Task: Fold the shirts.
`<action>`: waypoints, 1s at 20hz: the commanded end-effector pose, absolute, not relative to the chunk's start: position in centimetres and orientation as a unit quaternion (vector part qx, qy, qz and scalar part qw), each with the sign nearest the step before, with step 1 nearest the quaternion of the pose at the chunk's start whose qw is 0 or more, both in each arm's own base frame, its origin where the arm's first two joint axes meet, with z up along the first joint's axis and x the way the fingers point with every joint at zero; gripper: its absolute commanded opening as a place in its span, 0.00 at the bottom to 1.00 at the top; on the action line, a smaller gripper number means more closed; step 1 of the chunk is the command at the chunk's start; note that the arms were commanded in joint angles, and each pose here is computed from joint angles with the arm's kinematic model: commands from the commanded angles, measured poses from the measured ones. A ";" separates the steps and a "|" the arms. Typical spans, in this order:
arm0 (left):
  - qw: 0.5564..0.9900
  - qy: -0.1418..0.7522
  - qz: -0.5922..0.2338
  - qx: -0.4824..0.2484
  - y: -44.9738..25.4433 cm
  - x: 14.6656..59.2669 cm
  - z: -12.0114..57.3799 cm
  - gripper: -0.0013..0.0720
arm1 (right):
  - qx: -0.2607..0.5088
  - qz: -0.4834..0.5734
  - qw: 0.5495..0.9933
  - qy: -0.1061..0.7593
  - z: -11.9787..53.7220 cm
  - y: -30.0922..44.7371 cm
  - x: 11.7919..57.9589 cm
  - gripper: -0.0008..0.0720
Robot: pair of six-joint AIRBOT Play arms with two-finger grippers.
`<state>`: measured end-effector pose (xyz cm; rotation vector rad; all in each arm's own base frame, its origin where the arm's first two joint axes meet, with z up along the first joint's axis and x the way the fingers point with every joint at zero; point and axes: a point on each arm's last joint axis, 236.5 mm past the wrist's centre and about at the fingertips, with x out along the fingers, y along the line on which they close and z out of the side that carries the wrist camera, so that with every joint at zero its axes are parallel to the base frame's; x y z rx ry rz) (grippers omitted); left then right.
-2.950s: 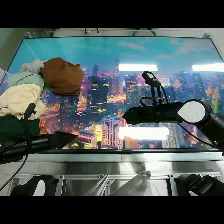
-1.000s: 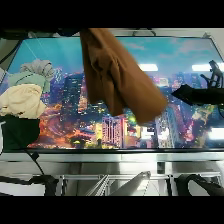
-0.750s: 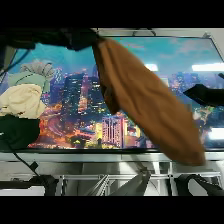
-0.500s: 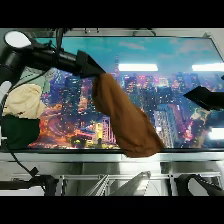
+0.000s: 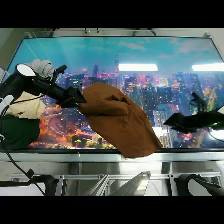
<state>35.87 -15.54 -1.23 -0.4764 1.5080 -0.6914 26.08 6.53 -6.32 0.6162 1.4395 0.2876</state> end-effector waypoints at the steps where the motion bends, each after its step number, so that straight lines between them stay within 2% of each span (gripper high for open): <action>1: 0.674 0.660 -0.255 -0.211 -13.7 36.0 -5.9 0.98 | 0.246 0.159 0.668 0.684 -10.0 10.0 23.2 0.80; 3: 0.690 0.648 -0.240 -0.214 -13.9 37.1 -7.3 0.96 | 0.233 0.177 0.662 0.689 -11.1 11.9 23.2 0.80; 5: 0.685 0.647 -0.246 -0.230 -15.3 37.9 -8.2 0.96 | 0.236 0.202 0.659 0.685 -11.5 13.8 23.4 0.79; 6: 0.679 0.647 -0.252 -0.238 -16.3 38.4 -8.4 0.95 | 0.240 0.214 0.656 0.683 -11.4 14.4 23.4 0.73; 7: 0.676 0.647 -0.260 -0.241 -17.1 39.0 -8.7 0.90 | 0.240 0.228 0.655 0.679 -11.0 14.8 23.5 0.34; 8: 0.671 0.649 -0.269 -0.238 -18.0 39.4 -8.9 0.53 | 0.235 0.246 0.656 0.674 -10.3 15.0 23.6 0.06; 9: 0.662 0.652 -0.284 -0.236 -19.0 39.6 -8.7 0.02 | 0.230 0.264 0.653 0.672 -9.4 15.3 23.6 0.04; 12: 0.628 0.660 -0.355 -0.210 -20.7 39.4 -4.5 0.02 | 0.217 0.324 0.660 0.642 -3.5 15.6 25.2 0.04; 14: 0.629 0.642 -0.398 -0.183 -20.3 39.2 1.3 0.02 | 0.227 0.364 0.698 0.573 3.8 15.5 28.2 0.04; 17: 0.671 0.580 -0.444 -0.126 -19.3 37.2 11.5 0.02 | 0.242 0.398 0.789 0.402 17.6 14.3 32.0 0.04; 20: 0.715 0.485 -0.493 -0.102 -19.5 33.3 21.5 0.02 | 0.226 0.401 0.842 0.280 26.9 12.9 31.0 0.05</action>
